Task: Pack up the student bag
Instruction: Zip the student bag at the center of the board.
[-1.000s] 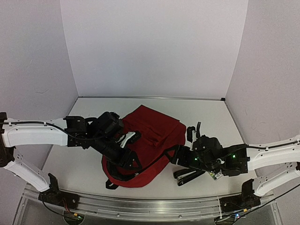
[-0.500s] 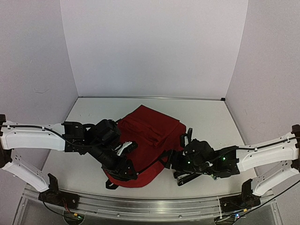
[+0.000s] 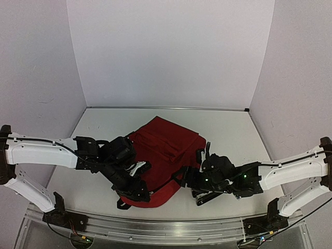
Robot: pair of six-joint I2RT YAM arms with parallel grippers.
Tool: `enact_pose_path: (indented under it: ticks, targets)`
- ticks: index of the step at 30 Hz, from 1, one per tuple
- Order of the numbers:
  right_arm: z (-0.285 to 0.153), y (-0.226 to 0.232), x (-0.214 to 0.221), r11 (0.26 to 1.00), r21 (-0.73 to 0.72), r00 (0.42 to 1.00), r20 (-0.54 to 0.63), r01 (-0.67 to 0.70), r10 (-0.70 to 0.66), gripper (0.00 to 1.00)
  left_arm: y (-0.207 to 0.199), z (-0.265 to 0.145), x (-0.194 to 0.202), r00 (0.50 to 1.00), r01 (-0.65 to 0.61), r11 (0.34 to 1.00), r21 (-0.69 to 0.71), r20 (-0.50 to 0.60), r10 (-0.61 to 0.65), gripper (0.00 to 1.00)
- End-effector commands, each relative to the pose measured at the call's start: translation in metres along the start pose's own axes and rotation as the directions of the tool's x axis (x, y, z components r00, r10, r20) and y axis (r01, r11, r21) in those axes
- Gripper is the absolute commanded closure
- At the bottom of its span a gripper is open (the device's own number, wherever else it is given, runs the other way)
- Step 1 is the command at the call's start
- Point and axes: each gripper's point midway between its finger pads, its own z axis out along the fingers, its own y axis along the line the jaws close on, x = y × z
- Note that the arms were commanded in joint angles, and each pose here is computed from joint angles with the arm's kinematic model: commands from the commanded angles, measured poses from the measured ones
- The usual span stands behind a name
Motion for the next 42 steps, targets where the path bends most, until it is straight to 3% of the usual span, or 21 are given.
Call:
enact_pose_path:
  ticks: [1,8,30,40,42]
  targets:
    - [-0.001,0.018,-0.008,0.998,-0.053,0.999,0.021,-0.028,0.029,0.22,0.005,0.005,0.004,1.000,-0.003,1.000,-0.015,-0.019,0.003,0.46]
    - [-0.002,0.017,-0.008,0.998,-0.054,0.999,0.021,-0.032,0.033,0.23,-0.007,0.005,0.001,1.000,-0.020,0.998,0.055,-0.005,0.021,0.50]
    - [0.006,0.020,-0.003,0.997,-0.057,0.999,-0.001,-0.042,0.042,0.23,-0.008,-0.007,-0.002,0.998,-0.016,0.998,0.062,0.068,0.012,0.92]
    - [0.020,0.027,0.001,0.996,-0.069,0.998,-0.012,-0.057,0.056,0.27,-0.011,-0.018,0.000,0.996,-0.021,0.998,0.066,0.086,0.016,1.00]
    - [0.022,0.026,0.000,0.996,-0.062,0.998,-0.007,-0.068,0.068,0.34,-0.012,-0.020,0.001,0.996,-0.024,0.998,0.066,0.089,0.018,1.00]
